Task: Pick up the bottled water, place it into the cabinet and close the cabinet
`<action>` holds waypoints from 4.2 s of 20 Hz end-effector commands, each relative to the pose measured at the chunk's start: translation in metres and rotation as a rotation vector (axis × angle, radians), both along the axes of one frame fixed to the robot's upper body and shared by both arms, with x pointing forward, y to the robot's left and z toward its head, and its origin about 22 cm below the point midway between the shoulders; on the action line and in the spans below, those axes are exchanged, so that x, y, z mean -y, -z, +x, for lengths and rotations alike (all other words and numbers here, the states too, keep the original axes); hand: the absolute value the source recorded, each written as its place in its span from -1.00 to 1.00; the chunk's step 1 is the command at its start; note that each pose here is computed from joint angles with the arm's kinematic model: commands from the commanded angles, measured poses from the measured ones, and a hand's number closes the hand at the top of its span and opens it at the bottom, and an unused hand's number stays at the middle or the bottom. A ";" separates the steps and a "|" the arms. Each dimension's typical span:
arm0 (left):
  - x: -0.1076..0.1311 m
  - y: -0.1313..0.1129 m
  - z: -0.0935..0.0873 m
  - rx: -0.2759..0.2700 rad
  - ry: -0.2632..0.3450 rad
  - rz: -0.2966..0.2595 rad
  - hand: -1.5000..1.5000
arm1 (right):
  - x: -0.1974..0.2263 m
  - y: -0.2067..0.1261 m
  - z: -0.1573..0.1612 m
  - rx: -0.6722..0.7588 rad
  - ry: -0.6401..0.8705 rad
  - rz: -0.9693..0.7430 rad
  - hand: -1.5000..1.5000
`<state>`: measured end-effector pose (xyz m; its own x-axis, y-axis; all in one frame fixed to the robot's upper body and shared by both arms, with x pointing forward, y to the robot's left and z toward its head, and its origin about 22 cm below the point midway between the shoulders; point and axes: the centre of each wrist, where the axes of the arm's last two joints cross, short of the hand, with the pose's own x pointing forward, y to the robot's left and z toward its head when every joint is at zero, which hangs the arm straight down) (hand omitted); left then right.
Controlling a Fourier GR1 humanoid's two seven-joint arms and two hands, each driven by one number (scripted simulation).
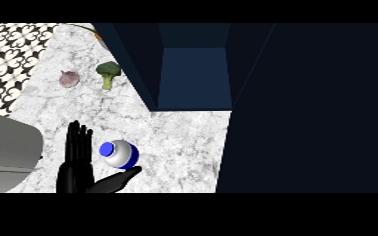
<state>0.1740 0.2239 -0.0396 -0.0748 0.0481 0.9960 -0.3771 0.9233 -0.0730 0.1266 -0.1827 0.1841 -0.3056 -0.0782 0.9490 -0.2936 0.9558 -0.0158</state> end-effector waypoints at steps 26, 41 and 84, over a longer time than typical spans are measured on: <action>-0.021 0.112 0.011 0.041 -0.009 -0.114 -1.00 | 0.001 -0.020 -0.027 0.070 0.019 0.027 -1.00; -0.013 0.129 0.030 0.068 0.119 -0.280 1.00 | 0.006 -0.020 -0.028 0.066 0.059 0.031 -1.00; 0.132 -0.026 0.173 0.208 0.590 -0.214 1.00 | 0.122 0.021 -0.009 0.084 0.249 -0.019 -1.00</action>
<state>0.3336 0.1124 -0.0412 -0.1536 0.3303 0.9313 0.1966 0.9339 -0.2988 0.1333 -0.2970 0.1622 -0.3580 0.1675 0.9186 0.0235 0.9851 -0.1704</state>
